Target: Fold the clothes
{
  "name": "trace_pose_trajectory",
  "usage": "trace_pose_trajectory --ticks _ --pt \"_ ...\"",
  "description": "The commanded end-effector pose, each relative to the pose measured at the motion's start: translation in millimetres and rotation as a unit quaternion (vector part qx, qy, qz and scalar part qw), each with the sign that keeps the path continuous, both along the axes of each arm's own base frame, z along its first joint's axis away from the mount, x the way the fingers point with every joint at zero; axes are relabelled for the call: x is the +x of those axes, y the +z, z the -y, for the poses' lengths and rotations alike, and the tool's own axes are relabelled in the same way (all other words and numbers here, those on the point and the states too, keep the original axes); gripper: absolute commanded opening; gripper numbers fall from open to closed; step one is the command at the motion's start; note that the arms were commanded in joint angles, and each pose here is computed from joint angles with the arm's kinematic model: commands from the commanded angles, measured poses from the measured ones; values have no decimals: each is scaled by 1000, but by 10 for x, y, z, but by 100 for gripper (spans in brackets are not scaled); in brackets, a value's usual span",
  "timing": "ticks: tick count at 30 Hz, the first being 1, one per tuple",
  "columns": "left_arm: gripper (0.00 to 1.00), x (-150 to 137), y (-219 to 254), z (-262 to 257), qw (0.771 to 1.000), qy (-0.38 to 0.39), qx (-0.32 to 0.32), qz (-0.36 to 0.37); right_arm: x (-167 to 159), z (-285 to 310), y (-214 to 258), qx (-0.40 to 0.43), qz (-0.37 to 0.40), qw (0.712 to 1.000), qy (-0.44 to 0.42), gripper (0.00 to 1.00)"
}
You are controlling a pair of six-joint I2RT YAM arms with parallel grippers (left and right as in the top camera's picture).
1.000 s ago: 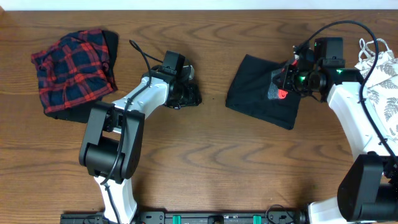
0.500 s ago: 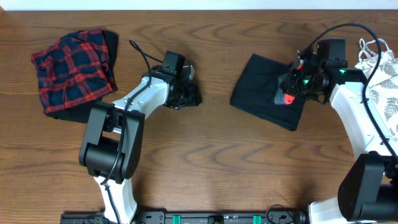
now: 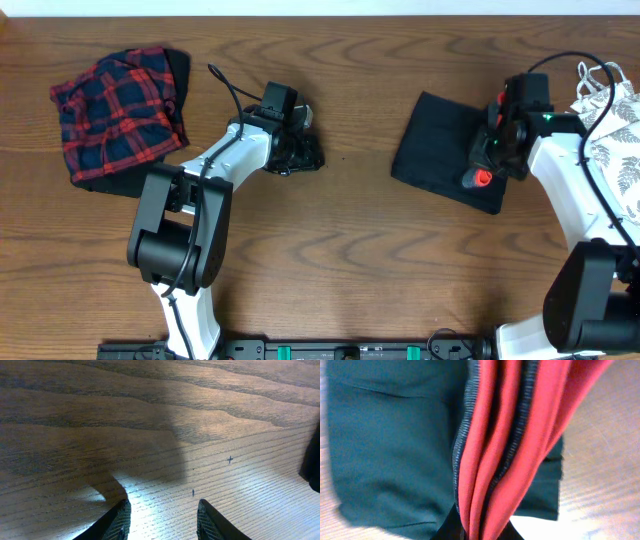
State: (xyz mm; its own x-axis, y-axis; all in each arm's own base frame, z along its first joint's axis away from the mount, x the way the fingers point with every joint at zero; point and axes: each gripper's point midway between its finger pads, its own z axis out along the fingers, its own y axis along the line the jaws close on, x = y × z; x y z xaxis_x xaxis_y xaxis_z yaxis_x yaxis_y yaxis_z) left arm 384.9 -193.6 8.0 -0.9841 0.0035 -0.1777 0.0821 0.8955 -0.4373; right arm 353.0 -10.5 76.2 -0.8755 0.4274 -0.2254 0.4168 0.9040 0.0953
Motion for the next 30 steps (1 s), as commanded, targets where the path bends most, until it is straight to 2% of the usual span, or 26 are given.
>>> trace_pose_trajectory --ticks 1,9,13,16,21,27,30 --pt "44 -53 -108 -34 1000 0 11 -15 -125 279 -119 -50 -22 997 -56 1" --pt "44 -53 -108 -34 1000 0 11 -15 -279 456 -143 -87 -49 992 -72 2" --pt "44 -53 -108 -35 1000 0 11 -15 -313 520 -133 -106 -55 990 -77 8" --pt "44 -53 -108 -34 1000 0 11 -15 -328 559 -124 -118 -57 988 -79 19" --pt "44 -65 -112 -38 1000 0 12 -18 -354 654 -108 -134 -59 985 -92 25" --pt "44 -62 -113 -51 1000 2 13 -19 -383 834 -85 -147 -57 979 -129 26" --pt "44 -57 -113 -64 1000 4 13 -19 -291 791 -87 -132 -45 985 -97 23"
